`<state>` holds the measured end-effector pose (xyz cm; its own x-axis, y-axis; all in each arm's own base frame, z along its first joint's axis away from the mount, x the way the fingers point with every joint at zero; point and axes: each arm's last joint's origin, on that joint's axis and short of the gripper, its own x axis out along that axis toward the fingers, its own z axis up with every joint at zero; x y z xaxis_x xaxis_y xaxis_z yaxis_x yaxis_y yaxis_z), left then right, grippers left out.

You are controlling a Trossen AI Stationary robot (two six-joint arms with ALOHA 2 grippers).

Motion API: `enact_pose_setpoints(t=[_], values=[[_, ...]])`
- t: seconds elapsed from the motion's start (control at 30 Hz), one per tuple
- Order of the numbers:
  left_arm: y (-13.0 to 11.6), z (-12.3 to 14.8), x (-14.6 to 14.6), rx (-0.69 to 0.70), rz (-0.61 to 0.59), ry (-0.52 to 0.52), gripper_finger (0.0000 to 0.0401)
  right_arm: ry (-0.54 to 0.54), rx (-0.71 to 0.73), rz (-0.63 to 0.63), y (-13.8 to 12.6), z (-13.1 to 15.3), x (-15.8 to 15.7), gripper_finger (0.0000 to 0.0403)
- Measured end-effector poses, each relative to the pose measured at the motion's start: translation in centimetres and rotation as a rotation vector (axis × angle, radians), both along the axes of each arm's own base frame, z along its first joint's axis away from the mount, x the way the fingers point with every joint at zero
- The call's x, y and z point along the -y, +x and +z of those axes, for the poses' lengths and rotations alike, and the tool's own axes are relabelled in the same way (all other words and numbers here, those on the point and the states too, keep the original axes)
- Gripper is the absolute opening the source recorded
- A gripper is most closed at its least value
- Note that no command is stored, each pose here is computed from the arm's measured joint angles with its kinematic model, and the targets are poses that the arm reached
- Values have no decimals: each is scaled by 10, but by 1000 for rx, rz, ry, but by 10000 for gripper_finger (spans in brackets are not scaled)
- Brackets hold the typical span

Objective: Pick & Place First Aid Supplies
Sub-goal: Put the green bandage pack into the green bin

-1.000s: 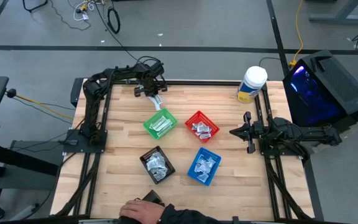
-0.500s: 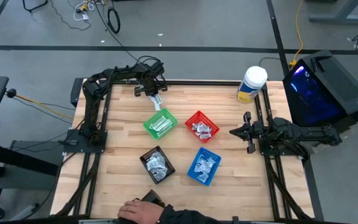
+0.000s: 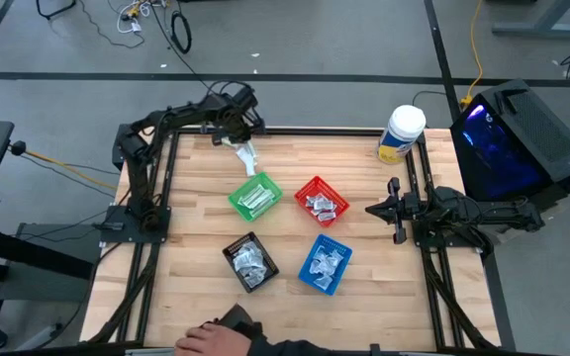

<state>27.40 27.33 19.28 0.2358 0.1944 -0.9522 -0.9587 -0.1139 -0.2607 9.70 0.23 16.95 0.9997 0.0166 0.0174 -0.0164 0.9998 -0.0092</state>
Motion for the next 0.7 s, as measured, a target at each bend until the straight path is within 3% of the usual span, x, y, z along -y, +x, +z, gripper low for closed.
enact_pose_setpoints(t=[0.3, 0.53, 0.7], values=[[3, 46, 24, 80, -101, 102, 3, 0, 0, 1, 0, 0, 0, 13], [8, 78, 56, 119, -252, 178, 3, 0, 0, 0, 0, 0, 0, 13], [15, 87, 79, 115, -386, 201, 3, 0, 0, 0, 0, 0, 0, 13]])
